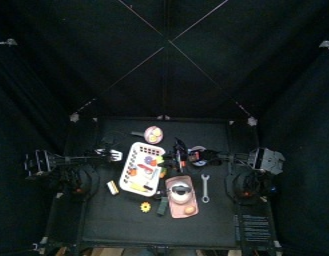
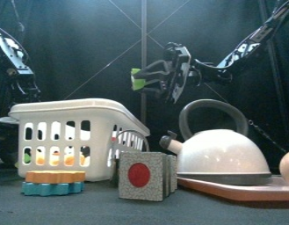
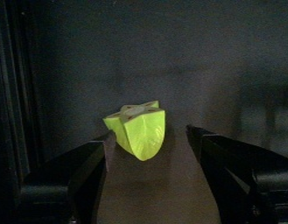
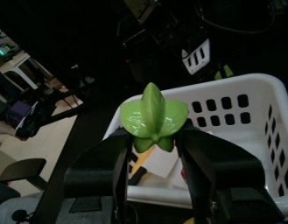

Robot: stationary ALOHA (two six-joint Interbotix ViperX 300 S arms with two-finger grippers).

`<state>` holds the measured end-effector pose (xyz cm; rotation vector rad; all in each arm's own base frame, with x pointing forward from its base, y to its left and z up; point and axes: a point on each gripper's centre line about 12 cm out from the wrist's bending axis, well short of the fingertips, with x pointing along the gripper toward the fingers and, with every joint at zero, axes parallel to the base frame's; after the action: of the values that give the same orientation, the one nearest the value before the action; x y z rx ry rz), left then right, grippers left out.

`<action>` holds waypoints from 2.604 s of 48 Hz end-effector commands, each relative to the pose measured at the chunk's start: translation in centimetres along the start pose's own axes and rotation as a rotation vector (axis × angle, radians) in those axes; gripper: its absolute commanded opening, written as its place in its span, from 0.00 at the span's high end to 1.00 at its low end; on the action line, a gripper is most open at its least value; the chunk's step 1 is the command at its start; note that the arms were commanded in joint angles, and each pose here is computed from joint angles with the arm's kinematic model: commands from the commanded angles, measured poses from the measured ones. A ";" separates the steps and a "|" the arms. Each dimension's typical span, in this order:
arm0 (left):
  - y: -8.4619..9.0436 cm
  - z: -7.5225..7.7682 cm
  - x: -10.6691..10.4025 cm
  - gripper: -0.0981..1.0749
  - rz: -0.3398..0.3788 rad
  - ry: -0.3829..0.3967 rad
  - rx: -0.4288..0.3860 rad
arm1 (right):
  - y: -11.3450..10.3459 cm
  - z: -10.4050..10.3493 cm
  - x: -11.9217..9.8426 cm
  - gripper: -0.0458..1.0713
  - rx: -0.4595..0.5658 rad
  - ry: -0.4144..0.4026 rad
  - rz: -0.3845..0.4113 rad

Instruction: Grab starfruit top

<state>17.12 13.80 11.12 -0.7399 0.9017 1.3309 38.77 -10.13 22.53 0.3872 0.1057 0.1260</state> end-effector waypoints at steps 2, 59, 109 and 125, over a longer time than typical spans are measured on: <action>-0.5 0.7 -0.2 0.08 -0.014 -0.015 -0.008 | 0.4 1.4 0.2 0.38 -0.022 -0.032 0.006; -0.2 0.9 0.2 0.08 -0.031 -0.042 0.054 | 0.1 1.2 0.2 0.38 -0.021 -0.019 -0.012; 1.3 0.6 0.2 0.08 -0.043 -0.014 0.115 | -0.3 0.9 0.5 0.38 -0.015 -0.004 -0.029; 1.3 0.7 0.7 0.08 -0.074 -0.019 0.114 | -0.3 0.9 0.5 0.38 -0.015 -0.004 -0.029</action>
<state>15.78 14.65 10.87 -0.6607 0.9299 1.2141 39.09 -10.54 21.77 0.3870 0.1437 0.0914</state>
